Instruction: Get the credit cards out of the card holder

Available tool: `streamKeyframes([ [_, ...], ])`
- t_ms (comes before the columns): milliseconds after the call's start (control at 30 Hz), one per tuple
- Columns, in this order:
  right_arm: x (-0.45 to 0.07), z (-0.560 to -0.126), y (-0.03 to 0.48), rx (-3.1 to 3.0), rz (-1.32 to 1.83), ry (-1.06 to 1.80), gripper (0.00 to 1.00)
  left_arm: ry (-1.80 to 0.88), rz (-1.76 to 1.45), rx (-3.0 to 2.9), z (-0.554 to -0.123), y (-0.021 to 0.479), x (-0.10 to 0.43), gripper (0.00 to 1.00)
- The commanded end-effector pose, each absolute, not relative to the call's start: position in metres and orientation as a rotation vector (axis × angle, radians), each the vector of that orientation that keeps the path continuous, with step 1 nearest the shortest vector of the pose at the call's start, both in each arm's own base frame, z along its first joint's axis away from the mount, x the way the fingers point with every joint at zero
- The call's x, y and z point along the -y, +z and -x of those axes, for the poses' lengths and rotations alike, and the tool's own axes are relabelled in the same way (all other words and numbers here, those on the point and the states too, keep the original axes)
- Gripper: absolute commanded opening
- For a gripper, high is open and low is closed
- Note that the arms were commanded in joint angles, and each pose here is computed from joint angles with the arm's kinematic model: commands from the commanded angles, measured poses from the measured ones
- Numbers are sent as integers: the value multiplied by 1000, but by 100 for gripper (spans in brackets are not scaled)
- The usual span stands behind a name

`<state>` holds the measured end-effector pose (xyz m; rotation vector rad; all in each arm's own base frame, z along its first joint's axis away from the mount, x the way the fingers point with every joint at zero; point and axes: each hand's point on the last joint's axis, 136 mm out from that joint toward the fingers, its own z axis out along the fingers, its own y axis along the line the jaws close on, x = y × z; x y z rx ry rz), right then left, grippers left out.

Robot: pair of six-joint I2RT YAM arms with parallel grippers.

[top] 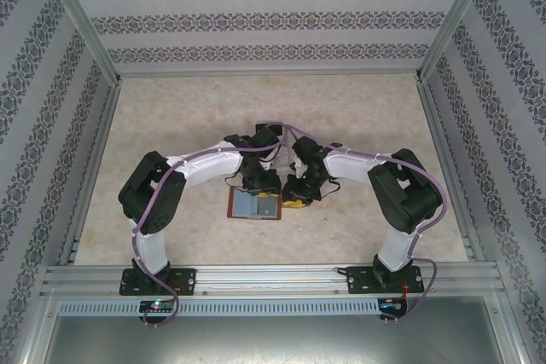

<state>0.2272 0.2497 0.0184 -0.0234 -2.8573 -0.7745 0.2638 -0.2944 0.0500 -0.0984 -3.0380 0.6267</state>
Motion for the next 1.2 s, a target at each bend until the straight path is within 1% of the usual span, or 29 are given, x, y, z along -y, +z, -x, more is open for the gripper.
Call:
streamKeyframes([
  [0, -239, -215, -1, 2842, 18, -677, 29, 527, 56, 3013, -254, 40, 287, 35],
  [200, -239, -216, -1, 2840, 19, -681, 29, 490, 41, 2996, -249, 31, 284, 40],
  [333, -238, -215, -2, 2840, 16, -679, 29, 413, 37, 3003, -247, 27, 275, 47],
  [533, -238, -214, -3, 2836, 15, -676, 29, 330, 45, 3020, -247, 27, 267, 52],
  [900, -237, -213, -3, 2834, 22, -675, 29, 241, 67, 3033, -247, 26, 259, 57],
  [1167, -238, -213, -3, 2830, 26, -676, 29, 242, 56, 3014, -245, 18, 260, 60],
])
